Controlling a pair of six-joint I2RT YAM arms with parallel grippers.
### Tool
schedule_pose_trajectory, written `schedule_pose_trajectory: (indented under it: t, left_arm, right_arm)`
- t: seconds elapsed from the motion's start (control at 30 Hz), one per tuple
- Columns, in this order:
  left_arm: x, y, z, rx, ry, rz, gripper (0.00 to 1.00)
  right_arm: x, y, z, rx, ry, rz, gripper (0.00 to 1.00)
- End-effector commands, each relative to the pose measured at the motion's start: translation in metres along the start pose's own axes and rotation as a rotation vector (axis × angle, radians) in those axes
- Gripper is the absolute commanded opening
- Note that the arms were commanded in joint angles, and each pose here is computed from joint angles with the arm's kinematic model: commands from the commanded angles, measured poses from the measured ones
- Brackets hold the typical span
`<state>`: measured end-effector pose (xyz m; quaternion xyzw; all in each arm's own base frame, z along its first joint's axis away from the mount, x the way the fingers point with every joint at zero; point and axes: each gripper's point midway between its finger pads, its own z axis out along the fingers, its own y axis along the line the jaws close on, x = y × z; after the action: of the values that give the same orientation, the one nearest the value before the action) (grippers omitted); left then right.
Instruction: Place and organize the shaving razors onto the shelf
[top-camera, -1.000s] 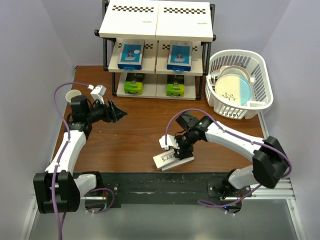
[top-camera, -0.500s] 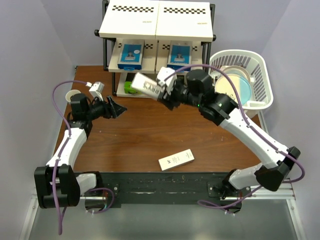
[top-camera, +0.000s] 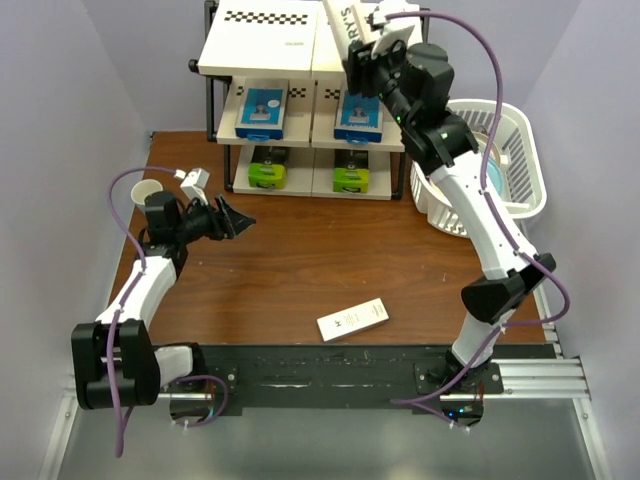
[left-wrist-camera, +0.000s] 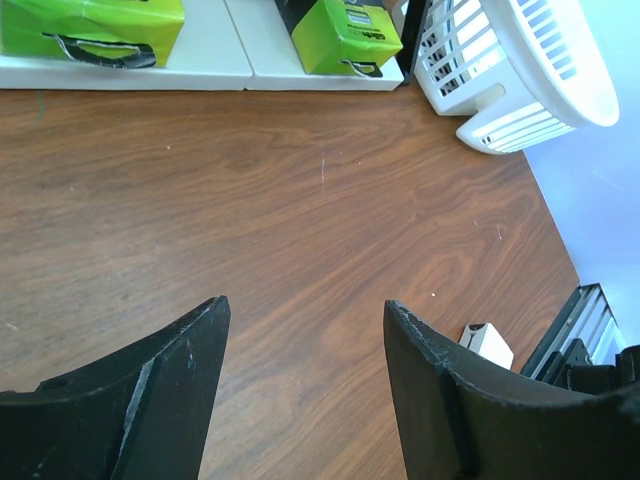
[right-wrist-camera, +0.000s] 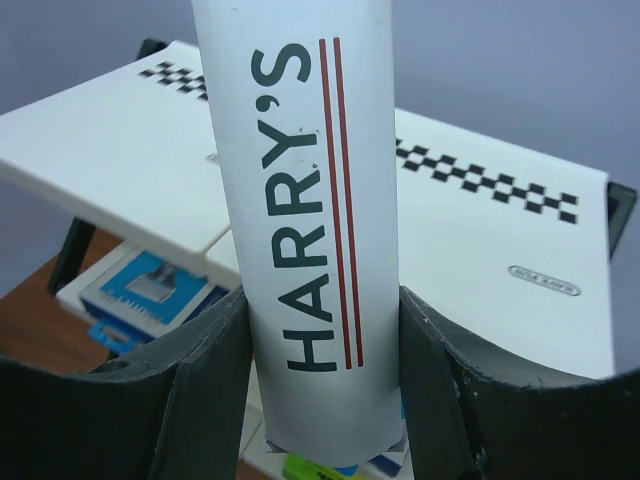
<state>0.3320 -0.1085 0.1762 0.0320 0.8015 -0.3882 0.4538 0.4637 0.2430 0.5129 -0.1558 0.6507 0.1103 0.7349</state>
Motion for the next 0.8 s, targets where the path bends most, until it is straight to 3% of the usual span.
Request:
schedule_pose_trajectory:
  t: [0.0,0.43,0.77]
  left_arm:
    - [-0.003,-0.001,-0.001,0.020,-0.030,0.007,0.68]
    - [0.010,0.007,-0.001,0.006,-0.020,-0.022,0.68]
    - [0.010,0.011,0.002,0.003,-0.025,-0.037,0.68]
  right_arm:
    - [-0.045,-0.030,0.006,0.108,-0.143,0.063,0.56]
    - [-0.031,-0.056,0.043,0.183,-0.168,0.150,0.61]
    - [-0.013,-0.059,0.047,0.218,-0.127,0.199,0.78]
